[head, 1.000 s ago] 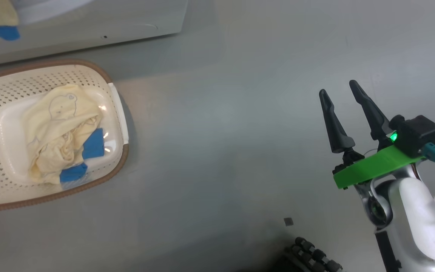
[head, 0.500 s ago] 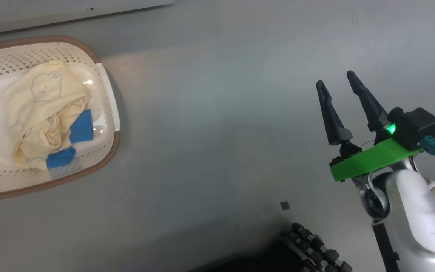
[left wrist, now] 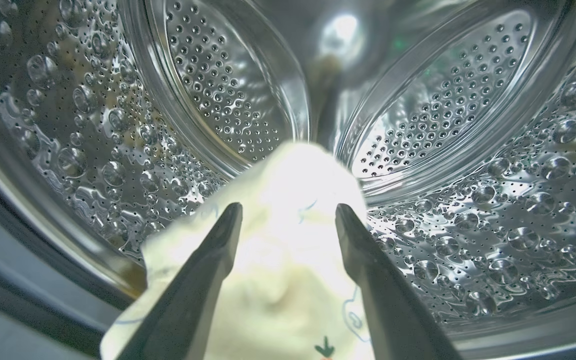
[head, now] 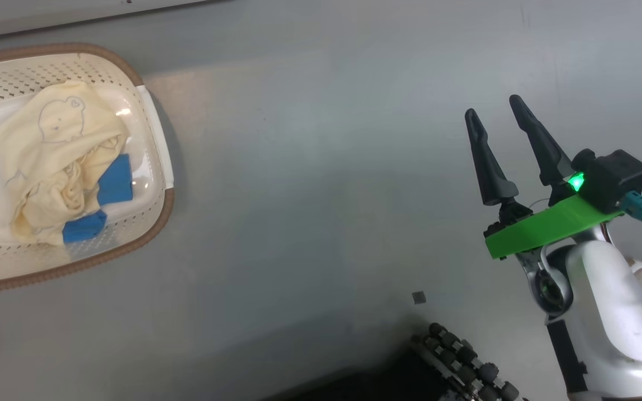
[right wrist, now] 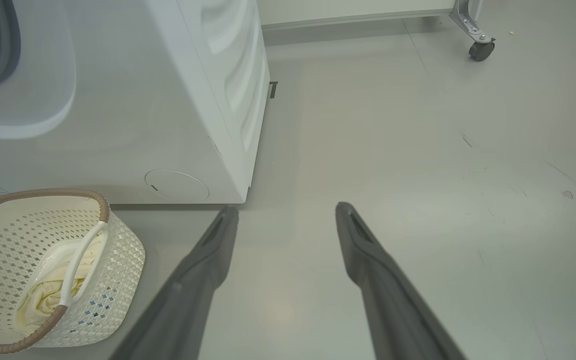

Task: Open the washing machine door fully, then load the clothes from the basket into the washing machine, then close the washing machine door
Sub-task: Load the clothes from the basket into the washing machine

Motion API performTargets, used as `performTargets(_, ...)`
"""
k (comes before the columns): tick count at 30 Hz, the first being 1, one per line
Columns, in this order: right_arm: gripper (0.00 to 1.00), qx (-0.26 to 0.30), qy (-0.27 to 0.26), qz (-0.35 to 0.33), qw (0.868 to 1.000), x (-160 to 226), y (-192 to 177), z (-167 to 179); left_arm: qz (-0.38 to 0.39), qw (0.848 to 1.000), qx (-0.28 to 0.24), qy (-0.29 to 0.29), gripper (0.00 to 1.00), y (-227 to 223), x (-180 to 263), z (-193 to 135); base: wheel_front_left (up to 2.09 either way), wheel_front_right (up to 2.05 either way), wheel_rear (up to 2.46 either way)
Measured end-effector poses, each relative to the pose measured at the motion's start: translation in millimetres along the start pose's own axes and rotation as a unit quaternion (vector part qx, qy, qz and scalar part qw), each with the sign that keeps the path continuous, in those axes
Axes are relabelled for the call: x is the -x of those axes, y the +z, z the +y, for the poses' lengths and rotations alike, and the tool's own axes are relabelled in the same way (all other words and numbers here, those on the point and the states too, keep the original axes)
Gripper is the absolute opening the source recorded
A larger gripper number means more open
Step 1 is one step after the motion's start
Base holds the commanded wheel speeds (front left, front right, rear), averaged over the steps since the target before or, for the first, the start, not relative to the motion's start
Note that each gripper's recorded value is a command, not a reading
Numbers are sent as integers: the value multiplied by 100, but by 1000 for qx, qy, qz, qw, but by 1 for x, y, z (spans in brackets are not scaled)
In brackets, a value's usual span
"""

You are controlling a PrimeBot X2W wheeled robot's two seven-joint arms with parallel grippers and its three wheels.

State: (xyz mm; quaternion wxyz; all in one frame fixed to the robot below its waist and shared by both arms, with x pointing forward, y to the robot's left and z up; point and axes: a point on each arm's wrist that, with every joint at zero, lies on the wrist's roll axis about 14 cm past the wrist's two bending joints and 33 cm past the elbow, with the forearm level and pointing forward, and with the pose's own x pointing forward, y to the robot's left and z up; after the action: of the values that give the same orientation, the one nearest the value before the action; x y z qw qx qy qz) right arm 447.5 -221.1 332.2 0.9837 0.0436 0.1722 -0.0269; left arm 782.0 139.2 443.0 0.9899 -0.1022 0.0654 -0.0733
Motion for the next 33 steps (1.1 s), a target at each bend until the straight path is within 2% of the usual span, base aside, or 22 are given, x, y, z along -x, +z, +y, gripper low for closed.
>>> performTargets(16, 100, 1, 9, -14, 1000, -7, 9, 6, 19, 1000, 15, -1, 100, -14, 12, -2, 0, 0, 0)
performTargets(21, 100, 4, 10, -27, 1000, -7, 19, 7, 34, 999, 26, 22, 100, -33, 29, 9, 0, 0, 0)
performTargets(33, 100, 14, 0, -59, 998, 7, 53, 2, 18, 999, 29, 30, 100, -42, 84, 3, 0, 0, 0)
